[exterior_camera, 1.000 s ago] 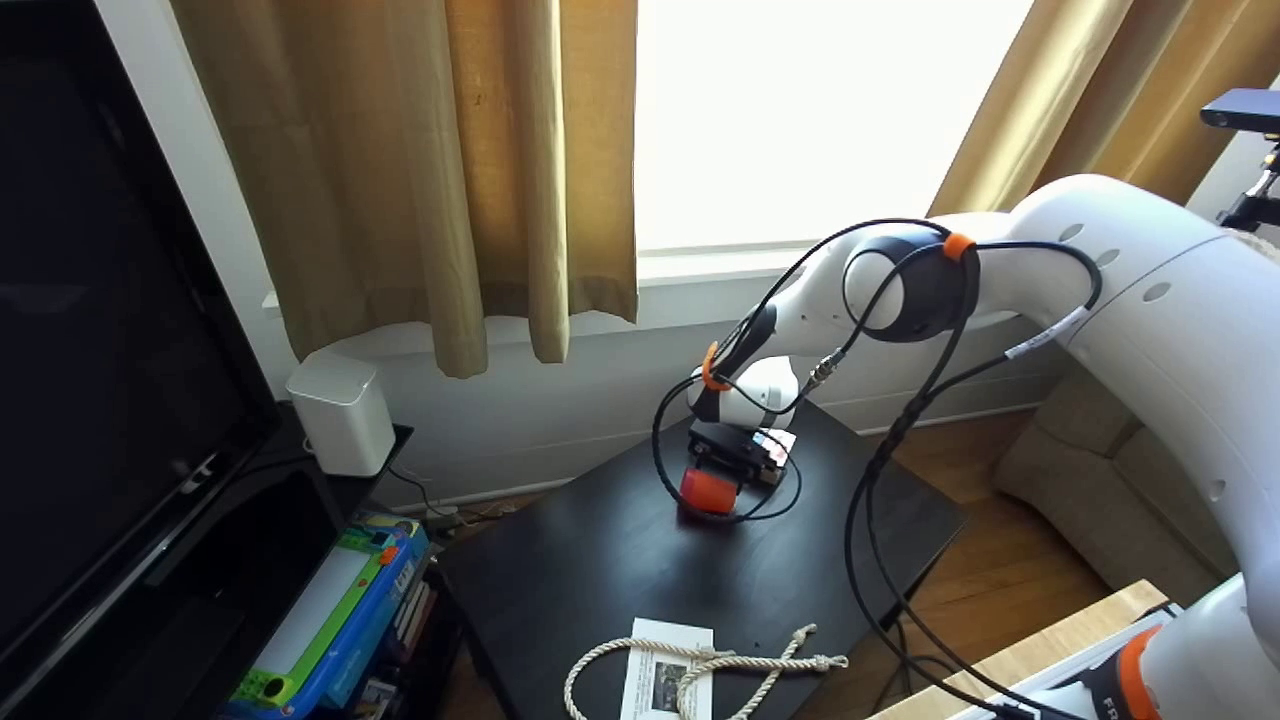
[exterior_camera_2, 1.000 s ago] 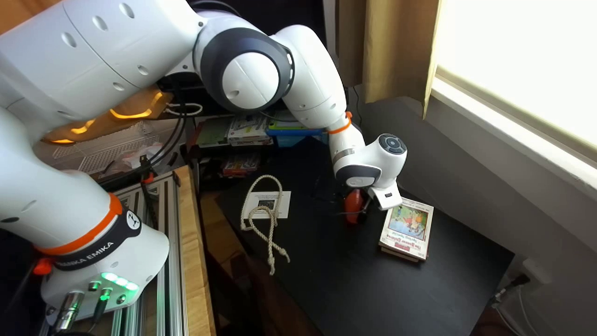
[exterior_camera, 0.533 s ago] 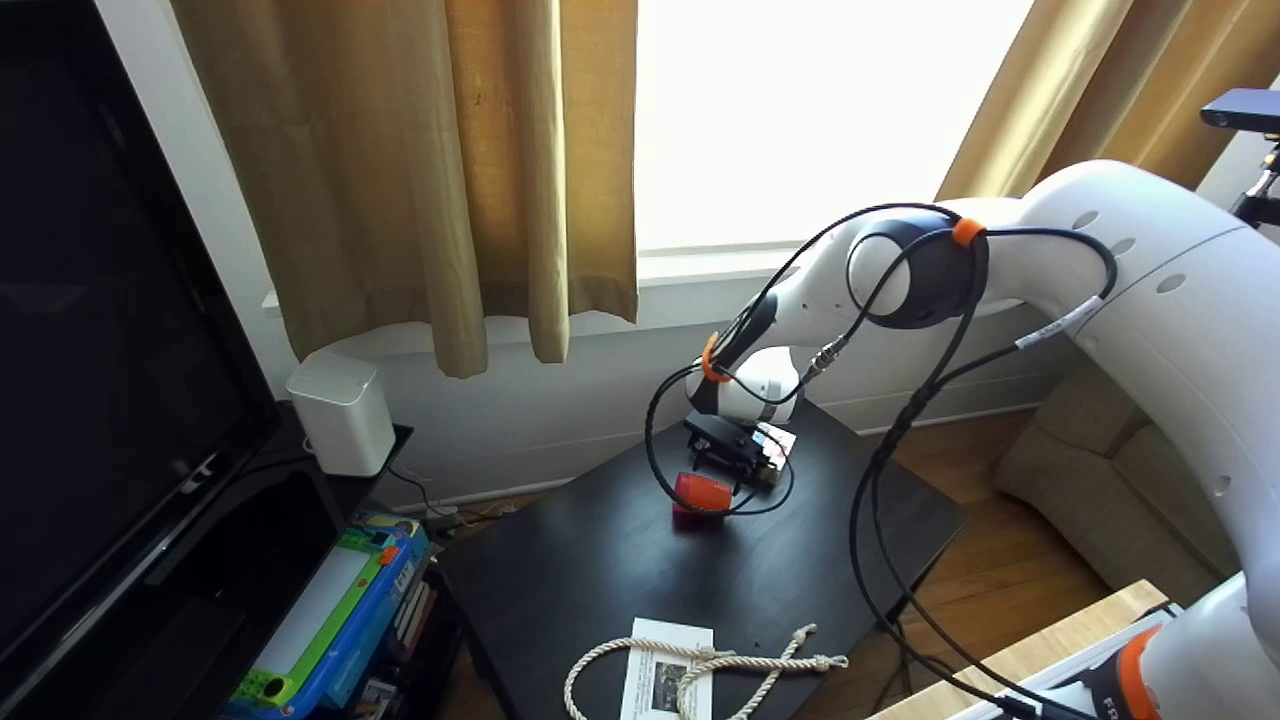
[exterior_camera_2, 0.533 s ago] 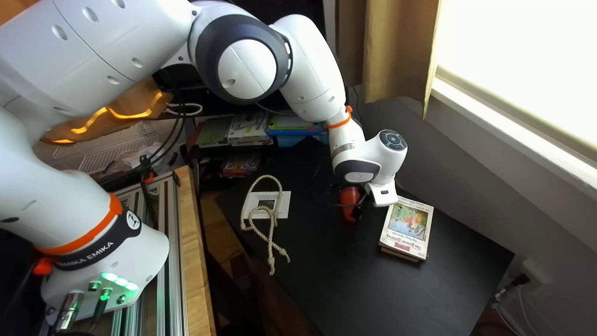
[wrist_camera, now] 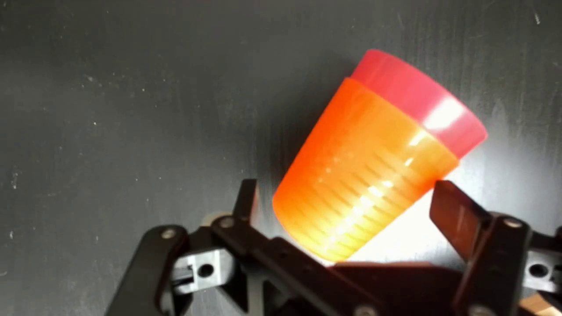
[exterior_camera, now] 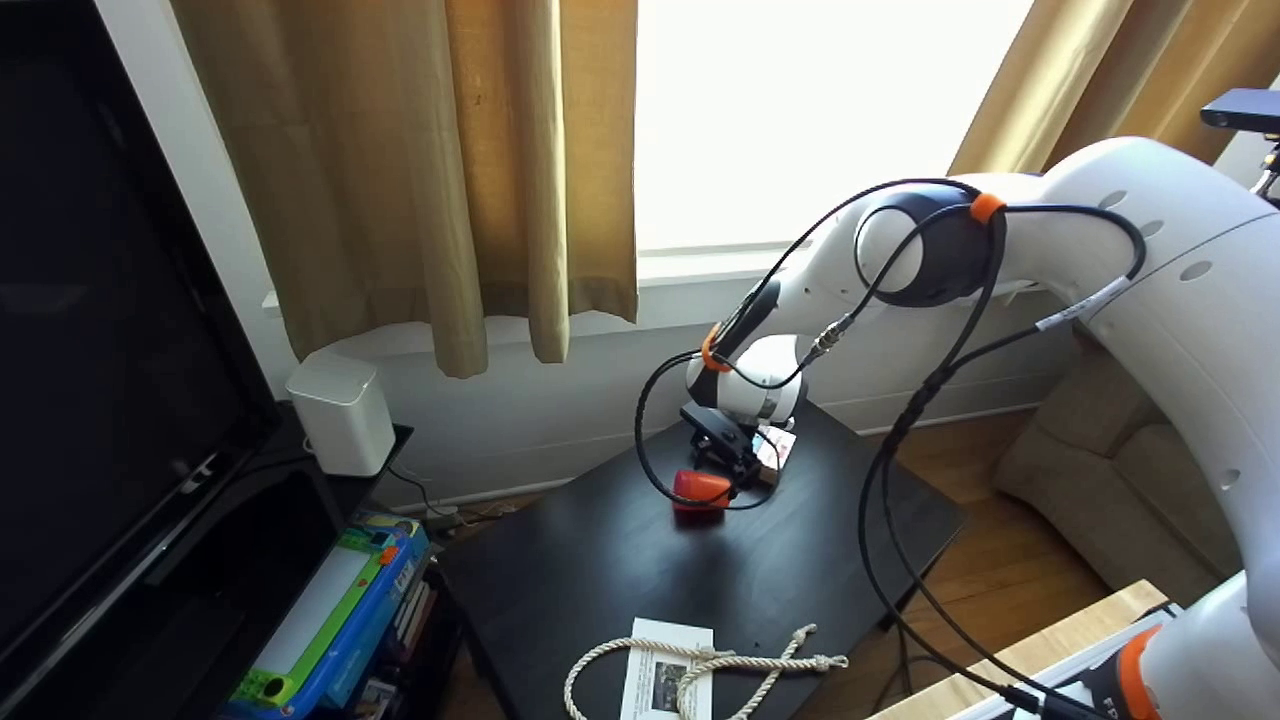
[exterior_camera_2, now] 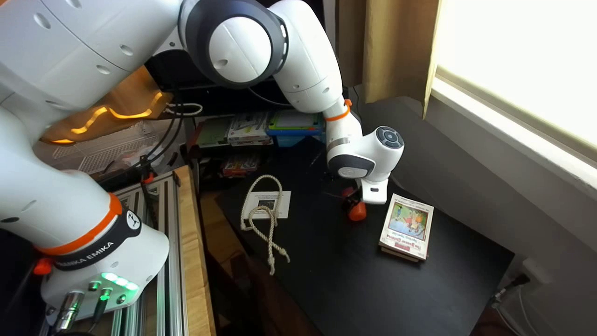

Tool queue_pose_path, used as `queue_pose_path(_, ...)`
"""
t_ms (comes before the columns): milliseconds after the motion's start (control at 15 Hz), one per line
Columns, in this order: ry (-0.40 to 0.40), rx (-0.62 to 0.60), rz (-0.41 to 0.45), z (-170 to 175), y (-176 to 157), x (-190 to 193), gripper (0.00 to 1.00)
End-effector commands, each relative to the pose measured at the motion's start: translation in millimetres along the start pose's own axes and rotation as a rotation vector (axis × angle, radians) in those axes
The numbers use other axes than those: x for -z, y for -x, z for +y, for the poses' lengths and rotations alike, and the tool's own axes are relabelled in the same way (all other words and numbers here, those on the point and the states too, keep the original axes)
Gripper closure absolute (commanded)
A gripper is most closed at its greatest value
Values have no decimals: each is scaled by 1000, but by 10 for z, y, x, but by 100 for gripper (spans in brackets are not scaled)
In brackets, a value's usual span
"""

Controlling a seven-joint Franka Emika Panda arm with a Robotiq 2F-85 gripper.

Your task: Stack the cups, then turn them upside down

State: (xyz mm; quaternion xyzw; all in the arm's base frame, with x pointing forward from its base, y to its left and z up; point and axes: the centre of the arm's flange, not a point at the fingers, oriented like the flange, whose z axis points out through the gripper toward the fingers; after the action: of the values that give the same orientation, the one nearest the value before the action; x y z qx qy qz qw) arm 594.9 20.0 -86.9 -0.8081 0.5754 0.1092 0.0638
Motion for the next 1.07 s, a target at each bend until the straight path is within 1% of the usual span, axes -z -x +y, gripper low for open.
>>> queue_pose_path(0, -26, -123, -20, 98, -18, -70, 0)
queue_pose_path(133, -32, -167, -9, 110, -87, -117, 0)
queue_pose_path(400, -50, -202, 26, 166, -265, -152, 0)
queue_pose_path(667, -58, -229, 25, 206, -368, -227, 0)
queue_pose_path(1000, -70, -246, 16, 203, -417, -255, 0)
